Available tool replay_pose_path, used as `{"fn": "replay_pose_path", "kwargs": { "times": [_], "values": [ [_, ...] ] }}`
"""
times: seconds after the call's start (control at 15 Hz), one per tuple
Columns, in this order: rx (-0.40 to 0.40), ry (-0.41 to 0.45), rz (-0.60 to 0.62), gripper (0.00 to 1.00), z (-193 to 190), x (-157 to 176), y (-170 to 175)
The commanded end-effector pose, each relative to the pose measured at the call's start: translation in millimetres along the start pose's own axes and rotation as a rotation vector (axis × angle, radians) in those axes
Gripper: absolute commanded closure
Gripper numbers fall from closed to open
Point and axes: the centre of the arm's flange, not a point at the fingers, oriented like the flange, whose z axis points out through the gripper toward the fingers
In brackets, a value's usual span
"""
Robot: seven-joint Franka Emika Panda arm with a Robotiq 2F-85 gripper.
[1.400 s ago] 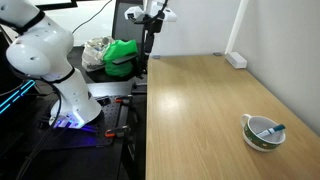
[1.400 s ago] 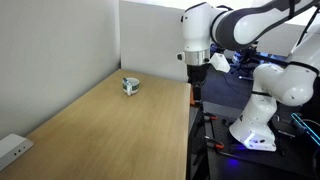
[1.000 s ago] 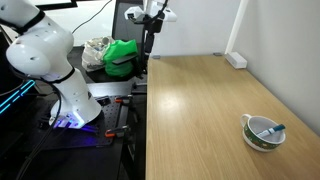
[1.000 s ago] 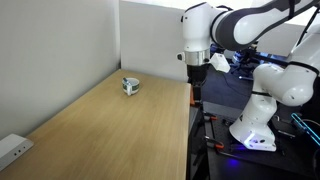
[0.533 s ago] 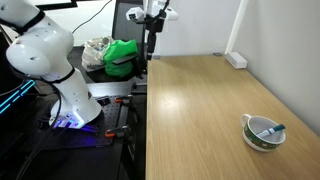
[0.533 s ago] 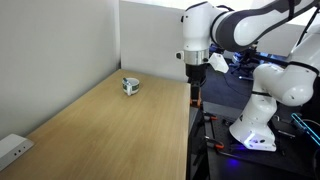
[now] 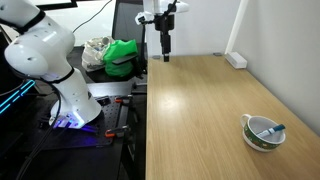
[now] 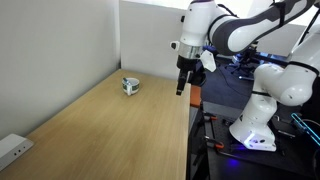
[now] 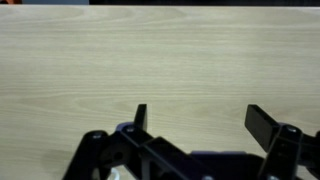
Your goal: Take the marker out of the mug and put it on the counter.
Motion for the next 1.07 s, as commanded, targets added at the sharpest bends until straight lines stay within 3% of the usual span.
{"fn": "replay_pose_path", "kwargs": {
  "times": [0.0, 0.6, 1.0],
  "values": [
    [-0.027, 0.123, 0.048, 0.00, 0, 13, 29],
    [-0.060, 0.342, 0.177, 0.00, 1, 53, 108],
    [-0.072, 0.425, 0.226, 0.00, 23, 85, 164]
  ]
}}
